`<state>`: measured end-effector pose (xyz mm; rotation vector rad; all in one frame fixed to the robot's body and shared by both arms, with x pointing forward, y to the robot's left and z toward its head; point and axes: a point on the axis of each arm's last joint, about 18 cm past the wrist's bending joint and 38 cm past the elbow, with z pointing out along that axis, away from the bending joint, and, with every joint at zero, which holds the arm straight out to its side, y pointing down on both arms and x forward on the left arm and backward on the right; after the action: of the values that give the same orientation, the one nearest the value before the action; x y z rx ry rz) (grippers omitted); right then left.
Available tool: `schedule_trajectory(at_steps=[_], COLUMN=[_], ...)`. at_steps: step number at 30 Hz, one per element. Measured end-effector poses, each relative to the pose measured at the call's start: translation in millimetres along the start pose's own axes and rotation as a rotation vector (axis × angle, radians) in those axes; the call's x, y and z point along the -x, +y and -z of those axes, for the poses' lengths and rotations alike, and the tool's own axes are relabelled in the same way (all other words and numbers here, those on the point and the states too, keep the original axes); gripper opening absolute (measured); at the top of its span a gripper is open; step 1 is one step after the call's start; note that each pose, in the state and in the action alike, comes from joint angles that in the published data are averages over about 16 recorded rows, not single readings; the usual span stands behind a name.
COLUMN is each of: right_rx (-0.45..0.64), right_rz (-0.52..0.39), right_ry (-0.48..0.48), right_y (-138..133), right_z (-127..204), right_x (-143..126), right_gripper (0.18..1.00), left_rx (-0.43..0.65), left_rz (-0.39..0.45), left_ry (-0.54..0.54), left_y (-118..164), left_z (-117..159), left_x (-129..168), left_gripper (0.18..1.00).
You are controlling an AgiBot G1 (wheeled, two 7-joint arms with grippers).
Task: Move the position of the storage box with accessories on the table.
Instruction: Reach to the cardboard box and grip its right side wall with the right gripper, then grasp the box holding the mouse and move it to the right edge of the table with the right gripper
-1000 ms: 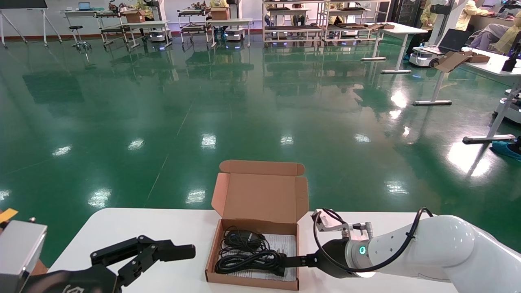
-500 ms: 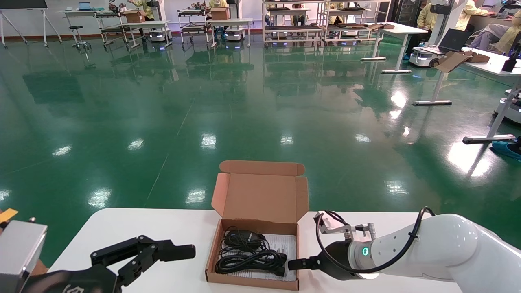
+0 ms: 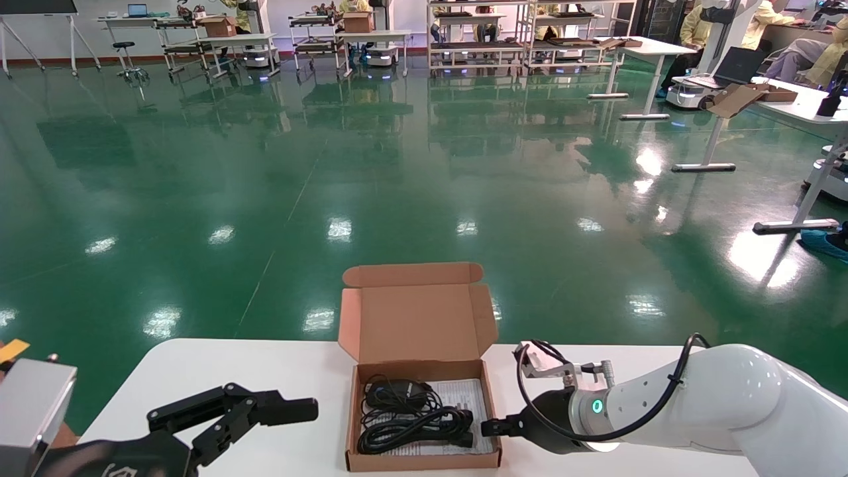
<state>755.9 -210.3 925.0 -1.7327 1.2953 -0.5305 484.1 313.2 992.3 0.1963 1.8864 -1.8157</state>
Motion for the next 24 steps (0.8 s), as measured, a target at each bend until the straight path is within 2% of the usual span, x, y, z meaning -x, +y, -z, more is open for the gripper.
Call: schedule_trajectory(at_steps=[5,11,24], right_rx=[0.003,0.003,-0.059], right_rz=[0.002,0.013,0.042], right_ry=[0.004,0.010,0.034], right_y=[-0.3,-4.9,-41.1], right_z=[2.5,11.3,64.4], right_x=[-3.3,-9.9,-39.0], right_gripper=[0.292,0.236,0.205], left_rx=[0.000,0.000,0.000], left_rz=[0.000,0.000,0.000], left_ry=[0.000,0.000,0.000], left_y=[0.0,0.0,0.0], left_z=[0.0,0.0,0.0], left_x=[0.0,0.0,0.0], left_gripper=[1.000,1.000,1.000])
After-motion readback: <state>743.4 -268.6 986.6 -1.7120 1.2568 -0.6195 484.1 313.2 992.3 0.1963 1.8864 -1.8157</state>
